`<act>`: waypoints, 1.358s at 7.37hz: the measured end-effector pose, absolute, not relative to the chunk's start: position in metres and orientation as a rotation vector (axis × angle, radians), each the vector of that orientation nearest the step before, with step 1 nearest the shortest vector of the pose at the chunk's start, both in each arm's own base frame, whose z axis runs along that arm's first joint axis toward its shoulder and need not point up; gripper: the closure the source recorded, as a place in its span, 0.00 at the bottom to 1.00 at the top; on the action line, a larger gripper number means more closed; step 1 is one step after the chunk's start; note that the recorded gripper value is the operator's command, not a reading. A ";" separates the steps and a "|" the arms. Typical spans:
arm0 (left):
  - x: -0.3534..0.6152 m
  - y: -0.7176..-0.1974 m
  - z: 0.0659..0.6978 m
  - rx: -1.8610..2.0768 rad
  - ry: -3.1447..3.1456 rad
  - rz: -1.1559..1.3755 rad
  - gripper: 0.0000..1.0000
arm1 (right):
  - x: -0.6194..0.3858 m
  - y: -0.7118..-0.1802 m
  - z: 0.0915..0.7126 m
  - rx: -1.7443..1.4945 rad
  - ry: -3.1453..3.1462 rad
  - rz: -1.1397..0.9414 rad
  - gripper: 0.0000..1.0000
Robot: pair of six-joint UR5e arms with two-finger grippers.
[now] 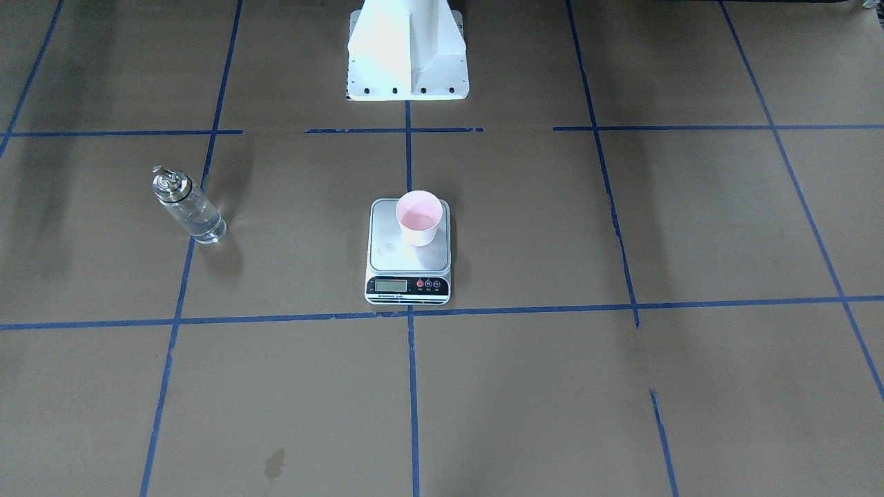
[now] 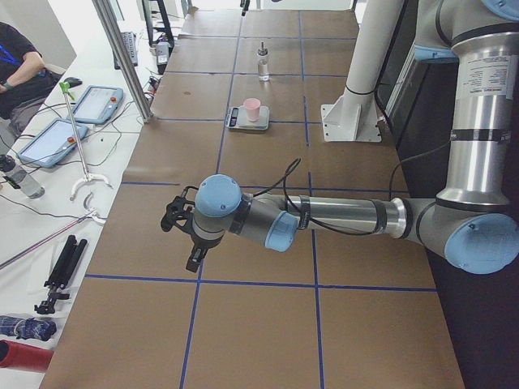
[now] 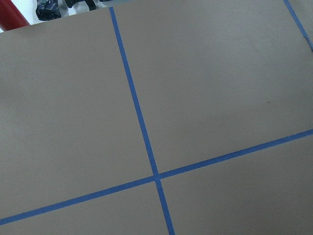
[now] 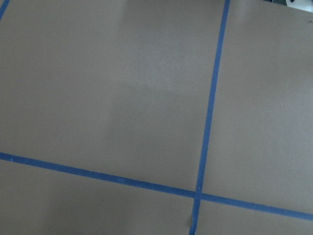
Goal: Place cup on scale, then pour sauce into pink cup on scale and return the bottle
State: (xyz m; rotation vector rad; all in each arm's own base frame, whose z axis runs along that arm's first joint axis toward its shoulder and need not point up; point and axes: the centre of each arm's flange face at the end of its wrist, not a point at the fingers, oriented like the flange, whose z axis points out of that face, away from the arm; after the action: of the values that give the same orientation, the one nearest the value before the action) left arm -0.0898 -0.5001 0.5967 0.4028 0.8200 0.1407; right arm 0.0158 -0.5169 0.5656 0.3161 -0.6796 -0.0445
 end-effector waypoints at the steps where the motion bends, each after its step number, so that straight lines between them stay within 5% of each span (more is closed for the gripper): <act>1: -0.090 -0.499 0.598 0.401 0.818 0.141 0.00 | 0.036 -0.511 0.550 0.235 -0.682 -0.012 0.00; 6: -0.089 -0.492 0.608 0.383 0.817 0.132 0.00 | 0.056 -0.422 0.622 -0.001 -0.772 0.082 0.00; 10: -0.088 -0.485 0.622 0.341 0.827 0.107 0.00 | 0.057 -0.414 0.629 0.012 -0.775 0.080 0.00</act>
State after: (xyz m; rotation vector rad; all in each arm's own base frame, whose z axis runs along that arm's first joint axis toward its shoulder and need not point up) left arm -0.0883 -0.4855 0.6218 0.3408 0.8273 0.1072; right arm 0.0572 -0.4136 0.6291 0.0124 -0.7748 0.0796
